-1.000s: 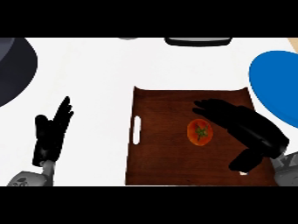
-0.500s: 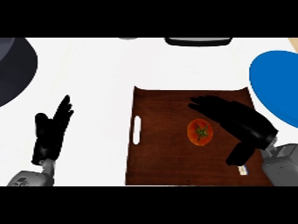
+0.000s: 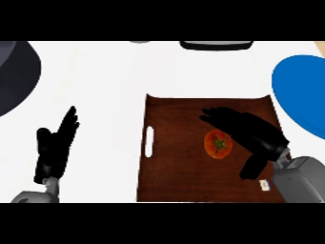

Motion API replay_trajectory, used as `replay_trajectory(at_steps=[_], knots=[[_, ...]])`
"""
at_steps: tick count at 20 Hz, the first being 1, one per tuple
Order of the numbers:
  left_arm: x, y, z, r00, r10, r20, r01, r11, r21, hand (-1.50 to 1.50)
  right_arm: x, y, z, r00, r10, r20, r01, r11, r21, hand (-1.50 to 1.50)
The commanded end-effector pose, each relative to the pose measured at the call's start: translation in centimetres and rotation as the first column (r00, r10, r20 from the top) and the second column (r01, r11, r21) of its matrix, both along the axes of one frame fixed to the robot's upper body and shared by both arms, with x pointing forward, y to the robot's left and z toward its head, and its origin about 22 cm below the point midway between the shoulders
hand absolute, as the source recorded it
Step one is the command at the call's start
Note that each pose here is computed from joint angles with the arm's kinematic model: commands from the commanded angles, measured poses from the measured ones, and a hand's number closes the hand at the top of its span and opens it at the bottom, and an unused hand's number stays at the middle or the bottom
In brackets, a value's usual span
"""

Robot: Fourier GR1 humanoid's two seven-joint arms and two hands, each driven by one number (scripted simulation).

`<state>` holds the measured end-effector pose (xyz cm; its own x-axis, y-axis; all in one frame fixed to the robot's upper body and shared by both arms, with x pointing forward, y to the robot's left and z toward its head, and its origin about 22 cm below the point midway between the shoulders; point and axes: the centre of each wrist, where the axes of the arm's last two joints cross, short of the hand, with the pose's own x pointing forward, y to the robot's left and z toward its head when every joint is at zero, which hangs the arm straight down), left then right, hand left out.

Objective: Pick the tomato from the tray and place it in the plate

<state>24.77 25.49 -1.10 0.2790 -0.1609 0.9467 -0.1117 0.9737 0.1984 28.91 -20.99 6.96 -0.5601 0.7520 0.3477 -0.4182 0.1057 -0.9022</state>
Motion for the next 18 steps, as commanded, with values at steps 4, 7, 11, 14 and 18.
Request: replay_trajectory(at_steps=[4, 7, 11, 14, 18], knots=[[0.6, -1.5, -0.2, 1.0, -0.005, -0.008, 0.005, 1.0, -0.009, 0.0, 0.6, 0.7, -0.5, 0.999, -0.019, -0.028, 0.019, 1.0, -0.016, -1.5], [-0.4, 0.3, 0.4, 1.0, -0.012, -0.007, 0.012, 1.0, 0.011, 0.0, 1.4, 0.9, -1.3, 1.0, -0.002, -0.031, 0.001, 1.0, -0.025, -1.5], [0.0, -0.6, 0.5, 1.0, 0.007, -0.023, -0.007, 1.0, -0.002, 0.0, -0.7, 1.5, -3.9, 0.997, 0.066, 0.042, -0.064, 0.997, -0.05, 1.5], [-0.6, -1.2, 0.6, 1.0, 0.004, -0.011, -0.004, 1.0, 0.003, 0.0, 1.0, 1.1, -2.6, 0.993, 0.07, 0.091, -0.068, 0.997, -0.022, 1.5], [1.0, 0.3, 0.7, 1.0, -0.003, -0.007, 0.003, 1.0, -0.003, 0.0, 1.8, 0.9, -2.6, 0.989, 0.045, 0.143, -0.042, 0.999, -0.028, 1.5]])
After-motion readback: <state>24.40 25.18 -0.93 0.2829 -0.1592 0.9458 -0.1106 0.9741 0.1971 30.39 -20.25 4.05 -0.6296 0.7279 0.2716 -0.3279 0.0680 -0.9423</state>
